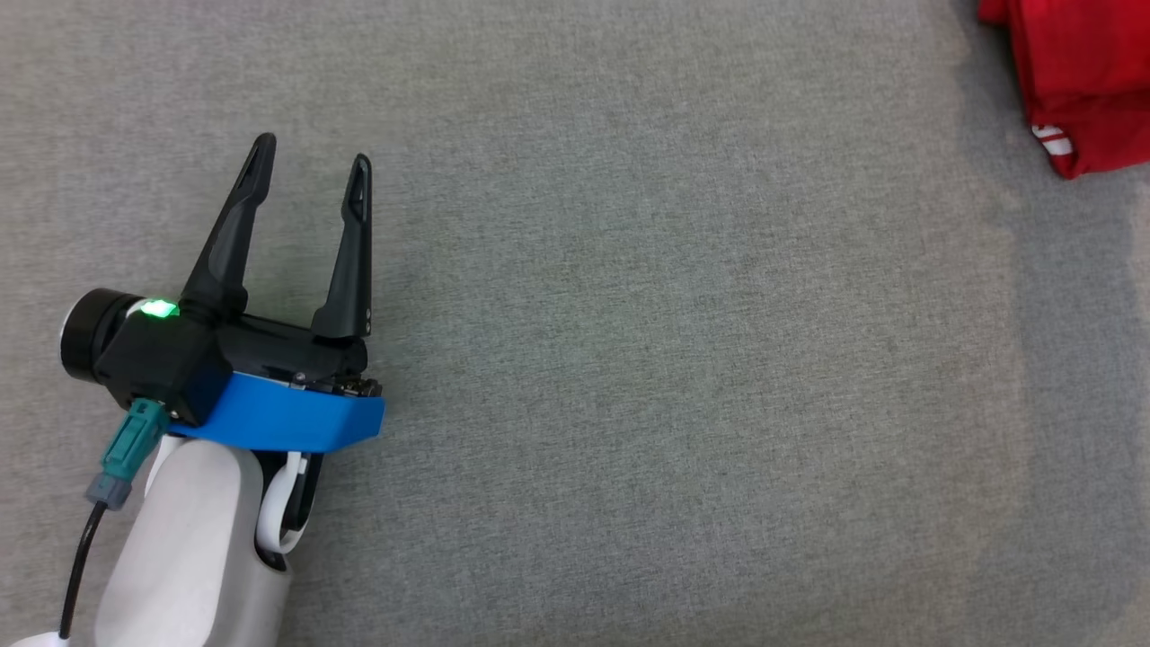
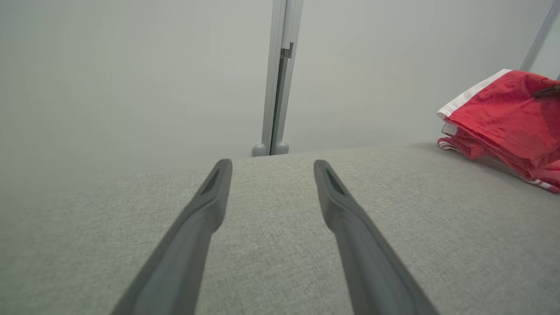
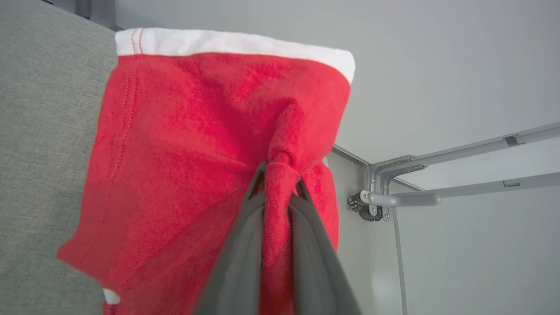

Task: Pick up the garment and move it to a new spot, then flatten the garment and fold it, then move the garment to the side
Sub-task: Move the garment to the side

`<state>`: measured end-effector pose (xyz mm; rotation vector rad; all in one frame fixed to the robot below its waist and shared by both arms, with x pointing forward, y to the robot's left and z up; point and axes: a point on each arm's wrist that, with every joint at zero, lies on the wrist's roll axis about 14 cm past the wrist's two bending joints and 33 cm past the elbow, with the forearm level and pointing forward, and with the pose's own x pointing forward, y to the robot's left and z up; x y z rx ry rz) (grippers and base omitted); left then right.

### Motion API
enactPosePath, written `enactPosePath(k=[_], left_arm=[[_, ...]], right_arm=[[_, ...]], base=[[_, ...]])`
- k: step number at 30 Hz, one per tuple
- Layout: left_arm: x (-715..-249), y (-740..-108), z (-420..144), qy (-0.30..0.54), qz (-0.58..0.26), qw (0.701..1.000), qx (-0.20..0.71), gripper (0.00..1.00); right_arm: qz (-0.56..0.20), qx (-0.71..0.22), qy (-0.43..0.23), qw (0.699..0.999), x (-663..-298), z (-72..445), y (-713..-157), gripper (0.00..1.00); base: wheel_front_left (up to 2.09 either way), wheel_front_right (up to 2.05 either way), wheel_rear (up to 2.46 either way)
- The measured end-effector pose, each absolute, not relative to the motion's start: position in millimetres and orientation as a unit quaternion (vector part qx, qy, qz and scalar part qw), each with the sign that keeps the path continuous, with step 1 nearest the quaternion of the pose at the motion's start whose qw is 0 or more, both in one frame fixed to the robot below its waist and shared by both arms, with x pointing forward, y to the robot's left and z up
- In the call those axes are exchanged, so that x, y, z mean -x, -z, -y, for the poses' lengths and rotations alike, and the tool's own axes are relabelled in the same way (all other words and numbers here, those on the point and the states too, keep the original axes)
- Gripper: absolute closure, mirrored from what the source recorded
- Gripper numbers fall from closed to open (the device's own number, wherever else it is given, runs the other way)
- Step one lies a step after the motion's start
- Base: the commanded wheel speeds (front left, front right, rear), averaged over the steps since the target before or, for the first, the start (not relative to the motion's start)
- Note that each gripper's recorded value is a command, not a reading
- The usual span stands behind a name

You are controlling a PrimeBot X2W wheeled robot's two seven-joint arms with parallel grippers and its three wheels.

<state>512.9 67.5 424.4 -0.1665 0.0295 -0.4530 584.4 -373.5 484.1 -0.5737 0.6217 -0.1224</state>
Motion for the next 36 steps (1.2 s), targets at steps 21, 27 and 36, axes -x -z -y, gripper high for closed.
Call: enactPosePath(k=[21,27,36], left_arm=[[-519,-407,-66,0.231,-0.036,0.968,0.088,0.00],[-507,-422,-73,0.216,-0.030,0.972,0.088,0.00],[-467,-438,-100,0.161,-0.043,0.981,0.104,0.00]], right_arm=[[-0.208,0.379,0.080,0.898,-595,410,-492,0.00],[-0.162,0.321,0.069,0.931,-588,386,-495,0.00],[-0.092,0.148,0.044,0.984,-538,317,-483,0.00]], base=[[0.00,0.00,0.00],[0.00,0.00,0.00],[0.00,0.00,0.00]])
